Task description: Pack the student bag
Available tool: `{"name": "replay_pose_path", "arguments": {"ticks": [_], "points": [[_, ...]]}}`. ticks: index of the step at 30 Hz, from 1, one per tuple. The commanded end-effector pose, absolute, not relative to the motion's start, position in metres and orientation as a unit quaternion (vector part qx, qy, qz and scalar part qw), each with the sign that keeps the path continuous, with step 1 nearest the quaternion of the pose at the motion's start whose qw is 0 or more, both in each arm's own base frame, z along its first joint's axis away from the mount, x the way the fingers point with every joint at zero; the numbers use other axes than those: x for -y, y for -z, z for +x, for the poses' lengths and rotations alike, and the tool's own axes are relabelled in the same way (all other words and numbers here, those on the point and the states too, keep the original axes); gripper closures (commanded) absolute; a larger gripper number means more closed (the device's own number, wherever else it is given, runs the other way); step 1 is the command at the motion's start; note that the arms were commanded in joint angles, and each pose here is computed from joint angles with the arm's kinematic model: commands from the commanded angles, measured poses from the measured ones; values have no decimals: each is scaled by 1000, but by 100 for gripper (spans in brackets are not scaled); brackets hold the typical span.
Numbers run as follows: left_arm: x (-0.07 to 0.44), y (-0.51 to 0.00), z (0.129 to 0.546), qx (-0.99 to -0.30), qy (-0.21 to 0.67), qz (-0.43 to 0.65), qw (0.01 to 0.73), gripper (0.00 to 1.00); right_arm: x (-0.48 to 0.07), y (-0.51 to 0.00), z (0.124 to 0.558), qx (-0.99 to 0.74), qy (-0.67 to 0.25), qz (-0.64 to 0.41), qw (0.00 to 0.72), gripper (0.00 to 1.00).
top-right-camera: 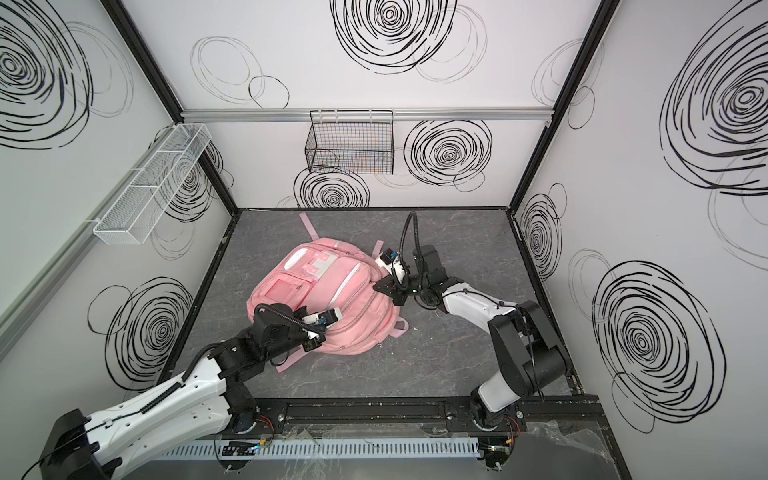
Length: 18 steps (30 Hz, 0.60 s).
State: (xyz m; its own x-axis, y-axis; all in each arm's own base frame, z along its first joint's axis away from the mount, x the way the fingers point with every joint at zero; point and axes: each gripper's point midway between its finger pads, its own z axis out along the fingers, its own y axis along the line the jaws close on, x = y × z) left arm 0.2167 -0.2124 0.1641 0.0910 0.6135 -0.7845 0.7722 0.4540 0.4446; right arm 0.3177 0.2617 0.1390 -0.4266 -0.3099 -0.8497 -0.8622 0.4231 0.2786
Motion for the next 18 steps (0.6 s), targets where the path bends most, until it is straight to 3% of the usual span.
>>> {"name": "replay_pose_path", "arguments": {"ticks": [1, 5, 6, 7, 8, 9, 11, 18], "points": [[197, -181, 230, -658, 15, 500, 563, 100, -218, -134, 351, -816, -306, -301, 387, 100], [188, -186, 239, -673, -13, 477, 565, 100, -226, -150, 346, -813, -312, -295, 394, 100], [191, -191, 238, -673, 0, 472, 569, 87, -234, -158, 340, -806, -319, -301, 397, 100], [196, -196, 235, -670, 19, 474, 571, 67, -241, -164, 333, -799, -326, -309, 399, 100], [202, -202, 231, -665, 42, 475, 575, 38, -250, -173, 326, -791, -334, -317, 402, 100], [208, -208, 229, -663, 65, 472, 578, 25, -258, -180, 319, -786, -342, -320, 404, 100], [217, -217, 226, -664, 100, 463, 579, 20, -271, -187, 305, -781, -363, -319, 396, 100], [242, -208, 228, -687, 166, 445, 551, 20, -298, -187, 269, -791, -421, -269, 353, 100]]}}
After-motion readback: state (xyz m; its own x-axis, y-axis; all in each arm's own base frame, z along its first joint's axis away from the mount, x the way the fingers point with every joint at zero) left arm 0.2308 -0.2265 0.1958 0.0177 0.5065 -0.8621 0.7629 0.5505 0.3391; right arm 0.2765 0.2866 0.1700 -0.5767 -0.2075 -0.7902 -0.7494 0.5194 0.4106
